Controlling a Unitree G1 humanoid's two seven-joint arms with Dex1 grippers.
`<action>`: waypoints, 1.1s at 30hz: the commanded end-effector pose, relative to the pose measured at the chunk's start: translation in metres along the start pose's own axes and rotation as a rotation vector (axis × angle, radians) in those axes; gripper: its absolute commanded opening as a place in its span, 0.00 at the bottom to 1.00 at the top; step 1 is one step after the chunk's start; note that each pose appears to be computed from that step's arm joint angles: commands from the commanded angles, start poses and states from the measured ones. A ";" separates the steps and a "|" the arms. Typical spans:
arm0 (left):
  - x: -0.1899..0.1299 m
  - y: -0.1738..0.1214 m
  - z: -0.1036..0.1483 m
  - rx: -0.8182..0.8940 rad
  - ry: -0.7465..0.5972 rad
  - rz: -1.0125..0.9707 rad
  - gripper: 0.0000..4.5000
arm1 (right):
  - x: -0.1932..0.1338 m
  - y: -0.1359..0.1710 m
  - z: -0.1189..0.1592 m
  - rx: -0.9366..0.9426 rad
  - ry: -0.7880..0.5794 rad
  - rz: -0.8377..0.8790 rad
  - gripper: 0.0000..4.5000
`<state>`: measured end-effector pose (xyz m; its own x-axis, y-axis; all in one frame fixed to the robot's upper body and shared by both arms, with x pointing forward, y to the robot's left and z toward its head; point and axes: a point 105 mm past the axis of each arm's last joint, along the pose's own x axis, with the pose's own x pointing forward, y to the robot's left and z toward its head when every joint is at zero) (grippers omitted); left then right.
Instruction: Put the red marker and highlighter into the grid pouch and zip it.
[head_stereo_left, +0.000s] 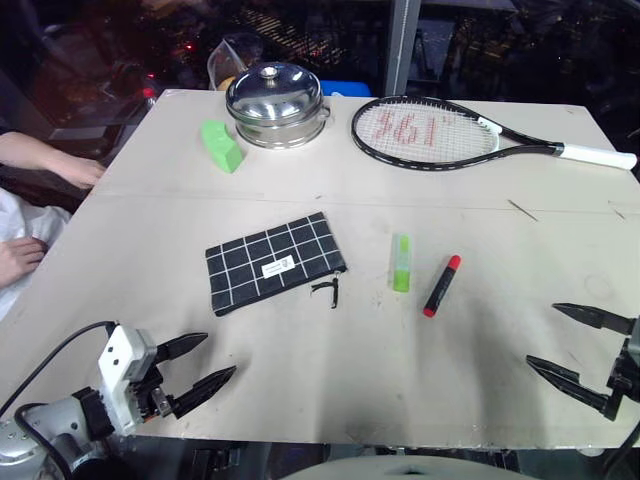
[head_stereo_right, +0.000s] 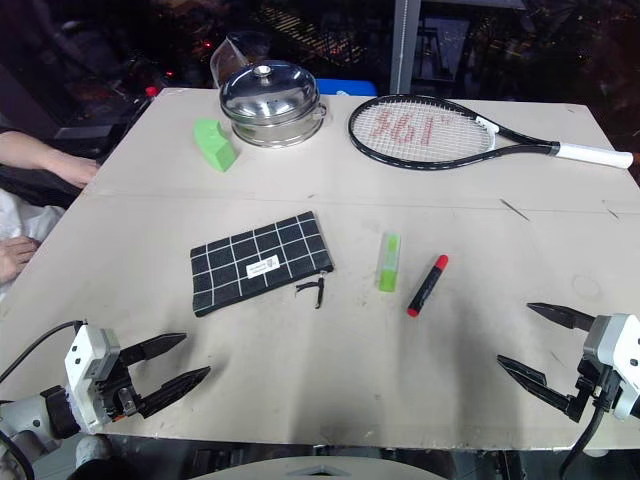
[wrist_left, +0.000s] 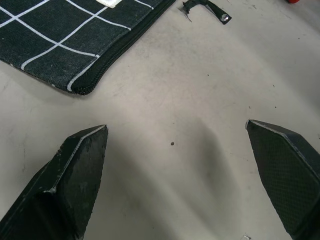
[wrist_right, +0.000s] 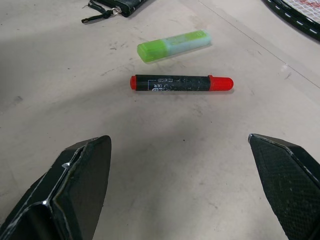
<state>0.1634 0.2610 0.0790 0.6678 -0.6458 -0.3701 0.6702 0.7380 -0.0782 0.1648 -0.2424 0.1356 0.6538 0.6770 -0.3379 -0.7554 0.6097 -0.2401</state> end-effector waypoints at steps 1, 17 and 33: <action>0.001 0.007 0.017 0.044 -0.062 0.050 1.00 | 0.011 0.002 0.022 -0.050 -0.080 0.023 1.00; 0.004 0.076 0.024 1.083 0.137 0.244 1.00 | 0.047 0.061 0.066 -0.087 -0.283 0.376 1.00; 0.119 0.066 0.052 1.224 -0.136 0.046 0.94 | 0.056 0.056 0.067 -0.097 -0.290 0.301 1.00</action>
<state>0.3034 0.2435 0.0923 0.7297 -0.6491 -0.2152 0.3958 0.1443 0.9069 0.1649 -0.1486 0.1596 0.3785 0.9128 -0.1534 -0.9122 0.3398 -0.2290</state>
